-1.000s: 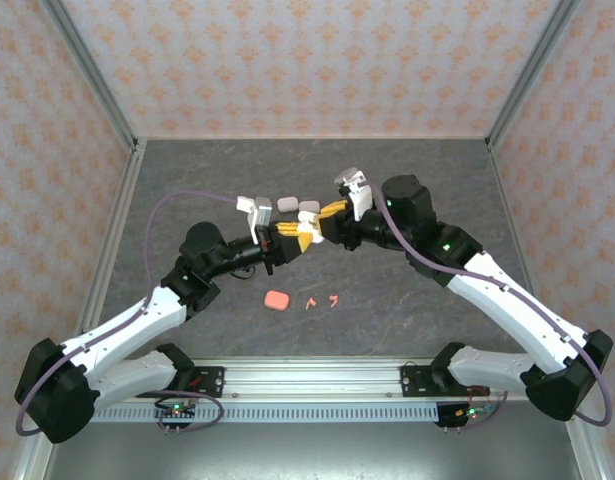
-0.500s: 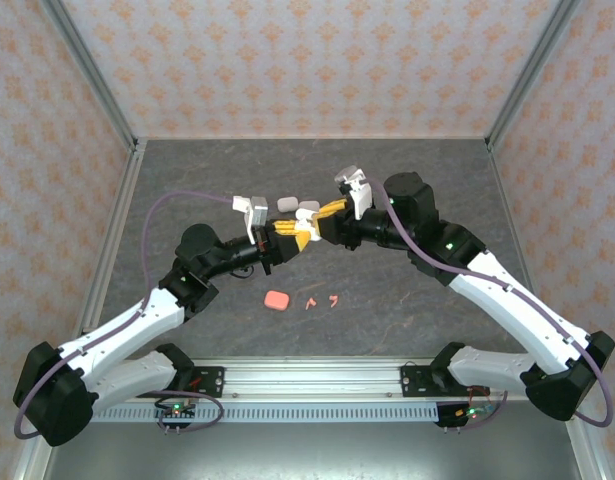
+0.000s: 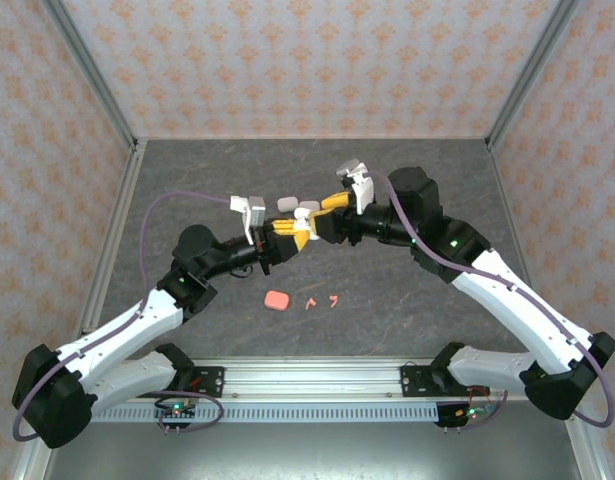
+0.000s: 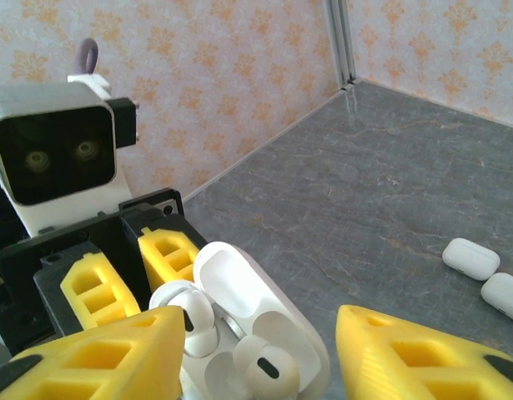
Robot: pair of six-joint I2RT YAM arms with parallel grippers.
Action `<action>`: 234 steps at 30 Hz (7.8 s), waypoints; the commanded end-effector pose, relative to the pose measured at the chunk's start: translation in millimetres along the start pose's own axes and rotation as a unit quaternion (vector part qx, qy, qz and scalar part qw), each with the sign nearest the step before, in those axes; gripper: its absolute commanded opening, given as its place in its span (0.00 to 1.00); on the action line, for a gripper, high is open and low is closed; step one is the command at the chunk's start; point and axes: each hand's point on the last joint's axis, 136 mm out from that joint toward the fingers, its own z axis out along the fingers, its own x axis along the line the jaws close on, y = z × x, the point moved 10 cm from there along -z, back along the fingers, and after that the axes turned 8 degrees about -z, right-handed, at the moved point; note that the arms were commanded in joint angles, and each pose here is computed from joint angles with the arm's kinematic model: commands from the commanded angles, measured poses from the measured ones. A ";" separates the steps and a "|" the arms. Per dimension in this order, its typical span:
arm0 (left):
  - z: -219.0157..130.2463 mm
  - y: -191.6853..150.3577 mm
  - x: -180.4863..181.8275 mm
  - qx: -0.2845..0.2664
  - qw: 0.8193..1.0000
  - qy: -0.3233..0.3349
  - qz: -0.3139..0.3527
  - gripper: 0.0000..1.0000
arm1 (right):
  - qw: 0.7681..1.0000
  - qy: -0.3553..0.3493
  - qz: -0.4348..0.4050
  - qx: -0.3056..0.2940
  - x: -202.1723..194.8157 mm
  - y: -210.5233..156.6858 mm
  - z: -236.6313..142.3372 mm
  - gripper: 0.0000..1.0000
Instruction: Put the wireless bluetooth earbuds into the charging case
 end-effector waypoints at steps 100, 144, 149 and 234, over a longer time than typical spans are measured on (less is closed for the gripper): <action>15.8 -24.9 184.4 0.104 0.929 0.329 -0.136 0.00 | 0.987 -0.084 0.043 -0.130 -5.8 -22.4 -72.4 0.99; -11.8 -71.0 251.3 0.111 0.873 0.434 -0.192 0.49 | 0.975 -0.193 0.101 -0.042 -21.5 -42.4 -76.5 1.00; -22.1 -44.7 219.5 0.084 0.879 0.444 -0.153 0.58 | 0.973 -0.197 0.119 0.007 -24.0 -54.3 -71.0 0.92; -118.2 16.5 32.5 -0.025 0.875 0.477 -0.083 0.89 | 0.929 -0.107 -0.190 0.301 20.2 -129.1 127.4 0.41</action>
